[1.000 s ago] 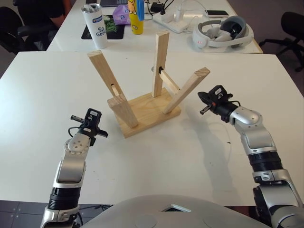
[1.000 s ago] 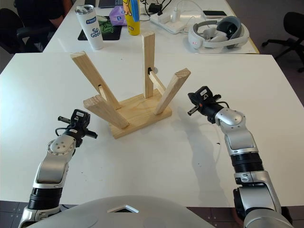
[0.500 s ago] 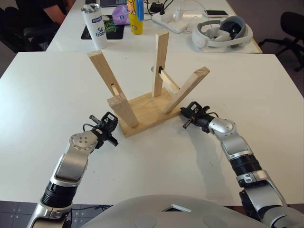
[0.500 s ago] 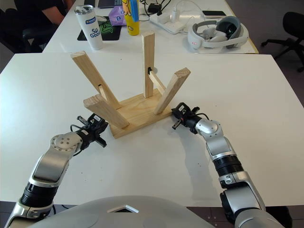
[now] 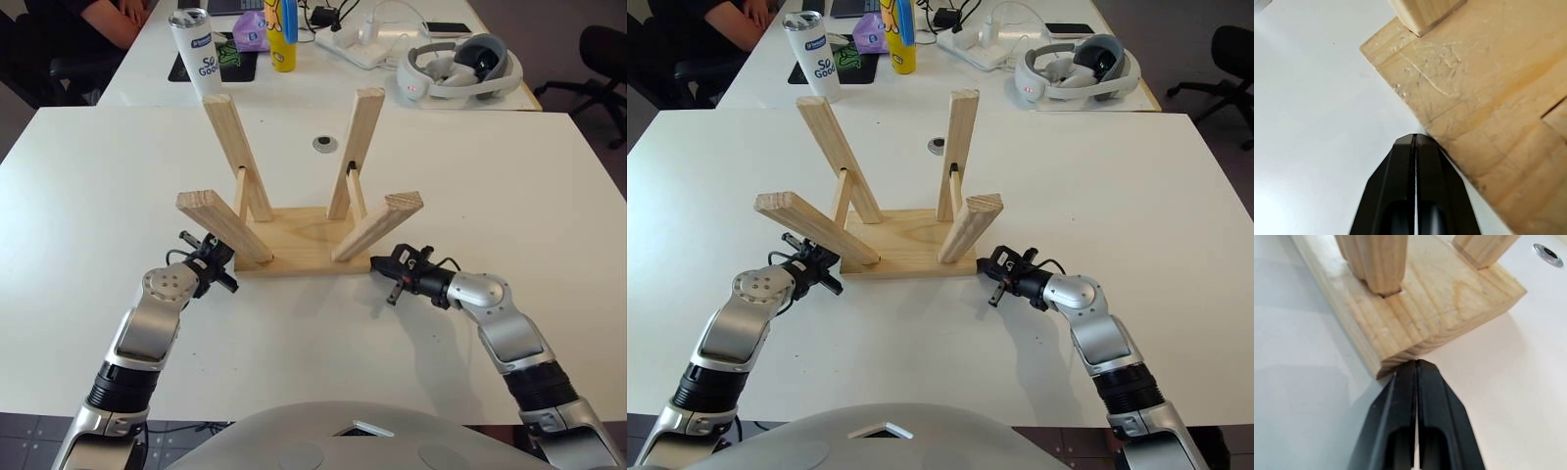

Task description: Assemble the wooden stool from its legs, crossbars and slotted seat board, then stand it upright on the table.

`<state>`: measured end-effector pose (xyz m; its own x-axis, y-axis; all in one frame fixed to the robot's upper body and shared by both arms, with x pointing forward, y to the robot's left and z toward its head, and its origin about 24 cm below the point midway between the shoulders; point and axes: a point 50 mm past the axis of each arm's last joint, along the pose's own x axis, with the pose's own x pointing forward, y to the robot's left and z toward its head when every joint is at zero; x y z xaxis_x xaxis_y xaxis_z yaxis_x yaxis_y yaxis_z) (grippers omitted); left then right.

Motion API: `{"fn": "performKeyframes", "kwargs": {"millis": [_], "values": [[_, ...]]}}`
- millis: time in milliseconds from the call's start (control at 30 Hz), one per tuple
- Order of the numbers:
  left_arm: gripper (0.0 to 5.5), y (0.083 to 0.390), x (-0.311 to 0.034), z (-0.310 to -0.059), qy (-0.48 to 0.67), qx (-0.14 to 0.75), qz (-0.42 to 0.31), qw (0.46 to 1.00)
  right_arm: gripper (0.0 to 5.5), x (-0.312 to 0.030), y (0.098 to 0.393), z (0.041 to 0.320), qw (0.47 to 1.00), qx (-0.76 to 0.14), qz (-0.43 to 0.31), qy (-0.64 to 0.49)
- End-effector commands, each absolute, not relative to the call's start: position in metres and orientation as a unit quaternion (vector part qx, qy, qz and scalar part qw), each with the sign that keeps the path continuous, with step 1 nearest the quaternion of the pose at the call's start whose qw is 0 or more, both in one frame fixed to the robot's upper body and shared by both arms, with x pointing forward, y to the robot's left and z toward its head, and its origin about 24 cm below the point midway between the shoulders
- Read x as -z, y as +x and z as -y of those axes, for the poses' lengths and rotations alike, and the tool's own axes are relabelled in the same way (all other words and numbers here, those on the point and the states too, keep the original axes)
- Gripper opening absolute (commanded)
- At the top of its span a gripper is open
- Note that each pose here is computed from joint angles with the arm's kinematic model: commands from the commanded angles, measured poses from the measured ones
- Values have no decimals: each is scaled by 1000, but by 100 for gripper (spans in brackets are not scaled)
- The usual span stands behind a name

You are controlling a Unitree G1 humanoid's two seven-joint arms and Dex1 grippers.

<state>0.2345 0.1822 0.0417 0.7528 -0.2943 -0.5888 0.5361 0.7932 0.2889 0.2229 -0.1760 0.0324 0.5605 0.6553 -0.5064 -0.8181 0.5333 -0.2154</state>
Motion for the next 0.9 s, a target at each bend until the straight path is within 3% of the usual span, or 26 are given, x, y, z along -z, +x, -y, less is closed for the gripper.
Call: {"fn": "performKeyframes", "kwargs": {"millis": [33,300,467,633,900], "values": [[0,224,-31,-149,180,303,-263,898,2,-43,214,160,847,-468,-166,-188],[0,229,-37,-138,185,311,-246,899,2,-43,210,172,850,-441,-188,-218],[0,227,-44,-171,235,256,-246,905,2,-38,217,198,853,-366,-200,-314],[0,199,-40,-198,260,237,-286,891,2,-37,209,205,862,-344,-204,-311],[0,202,-39,-169,226,283,-263,894,2,-34,209,190,864,-366,-193,-286]]}}
